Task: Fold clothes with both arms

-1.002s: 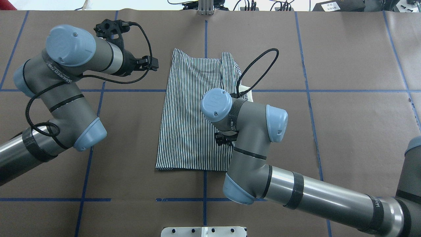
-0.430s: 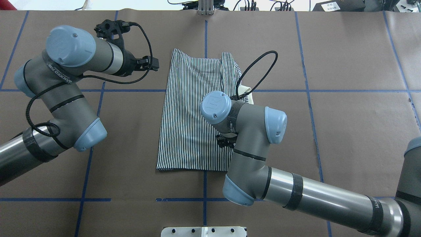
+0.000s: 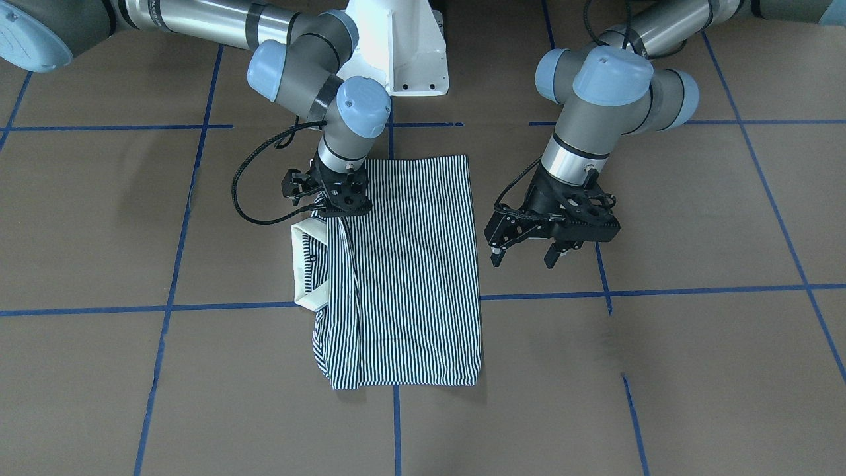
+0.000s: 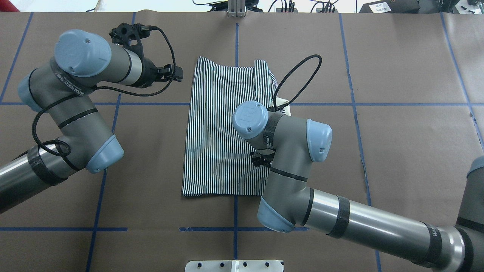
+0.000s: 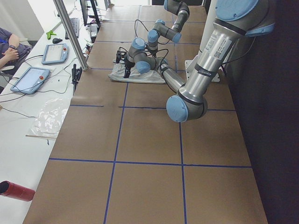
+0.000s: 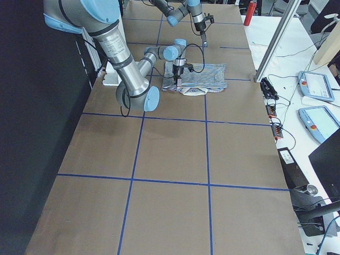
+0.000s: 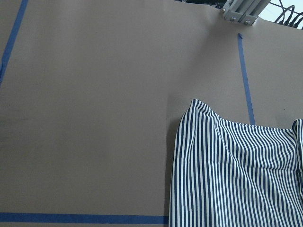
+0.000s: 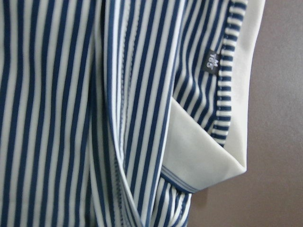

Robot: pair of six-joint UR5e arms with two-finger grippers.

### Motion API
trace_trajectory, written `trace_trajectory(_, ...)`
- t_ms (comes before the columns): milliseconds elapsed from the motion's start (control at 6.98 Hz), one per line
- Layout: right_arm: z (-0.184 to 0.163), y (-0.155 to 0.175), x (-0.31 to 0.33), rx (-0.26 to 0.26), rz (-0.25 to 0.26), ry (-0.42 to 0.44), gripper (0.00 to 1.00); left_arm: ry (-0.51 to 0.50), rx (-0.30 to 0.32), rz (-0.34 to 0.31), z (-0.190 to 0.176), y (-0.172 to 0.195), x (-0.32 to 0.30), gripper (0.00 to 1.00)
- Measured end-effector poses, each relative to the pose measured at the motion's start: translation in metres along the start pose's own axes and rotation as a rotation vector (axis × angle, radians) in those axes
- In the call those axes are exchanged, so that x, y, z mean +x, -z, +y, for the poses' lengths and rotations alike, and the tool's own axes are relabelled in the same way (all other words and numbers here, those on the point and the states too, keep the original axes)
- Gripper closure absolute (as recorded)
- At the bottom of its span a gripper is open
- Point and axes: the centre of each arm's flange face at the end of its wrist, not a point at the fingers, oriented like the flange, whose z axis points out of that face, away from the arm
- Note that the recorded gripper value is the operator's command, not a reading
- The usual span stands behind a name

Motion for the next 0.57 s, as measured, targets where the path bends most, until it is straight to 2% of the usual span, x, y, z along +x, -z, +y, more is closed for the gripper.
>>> trace_trajectory(573, -0.0038, 0.0007, 0.0057, 0.01, 0.005, -0.005, 0.0, 0.004, 0.004, 0.01, -0.0016, -0.0133, -0.0052, 0.0)
